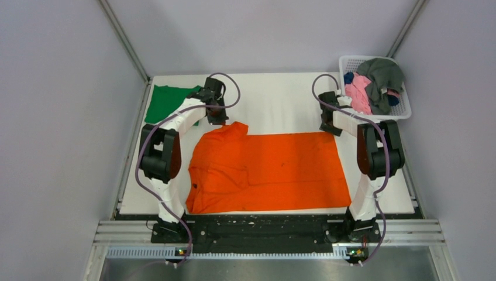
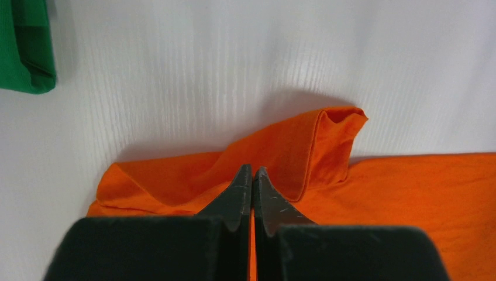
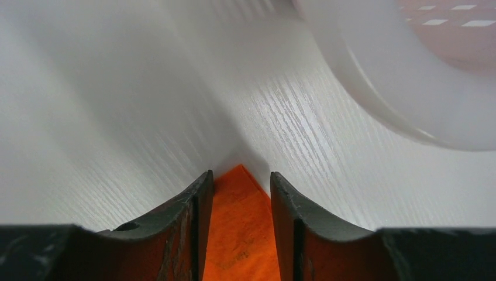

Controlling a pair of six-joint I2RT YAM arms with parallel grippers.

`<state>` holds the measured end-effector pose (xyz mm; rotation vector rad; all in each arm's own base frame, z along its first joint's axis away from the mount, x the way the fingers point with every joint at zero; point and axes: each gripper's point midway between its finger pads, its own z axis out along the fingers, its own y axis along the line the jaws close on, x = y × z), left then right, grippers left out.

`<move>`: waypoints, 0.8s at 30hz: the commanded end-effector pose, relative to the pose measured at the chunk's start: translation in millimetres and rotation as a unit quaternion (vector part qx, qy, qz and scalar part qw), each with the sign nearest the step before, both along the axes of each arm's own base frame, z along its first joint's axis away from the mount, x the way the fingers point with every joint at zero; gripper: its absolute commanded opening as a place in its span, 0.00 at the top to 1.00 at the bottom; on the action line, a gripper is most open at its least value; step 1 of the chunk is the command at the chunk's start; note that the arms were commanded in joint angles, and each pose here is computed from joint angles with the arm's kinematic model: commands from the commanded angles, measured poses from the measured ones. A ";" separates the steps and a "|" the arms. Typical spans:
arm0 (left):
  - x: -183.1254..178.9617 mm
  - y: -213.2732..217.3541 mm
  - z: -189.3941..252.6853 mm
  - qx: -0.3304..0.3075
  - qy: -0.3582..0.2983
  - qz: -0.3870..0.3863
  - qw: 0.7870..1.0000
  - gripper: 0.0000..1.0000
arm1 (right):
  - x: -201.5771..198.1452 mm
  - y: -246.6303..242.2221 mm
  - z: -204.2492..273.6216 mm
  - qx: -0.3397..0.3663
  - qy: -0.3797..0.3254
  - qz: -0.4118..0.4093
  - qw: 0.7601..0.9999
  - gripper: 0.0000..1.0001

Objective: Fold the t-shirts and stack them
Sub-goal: Grab the side of the flattened tshirt furthest away from the robot with both arms, then fold the other side of the tshirt into a rectangle

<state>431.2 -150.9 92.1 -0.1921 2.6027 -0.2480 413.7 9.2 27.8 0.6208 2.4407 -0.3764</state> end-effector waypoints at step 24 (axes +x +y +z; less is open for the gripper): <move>-46.6 -7.8 64.9 -0.036 -0.084 -0.001 0.996 1.00 | -37.6 11.0 46.4 0.007 -0.053 0.011 0.999 1.00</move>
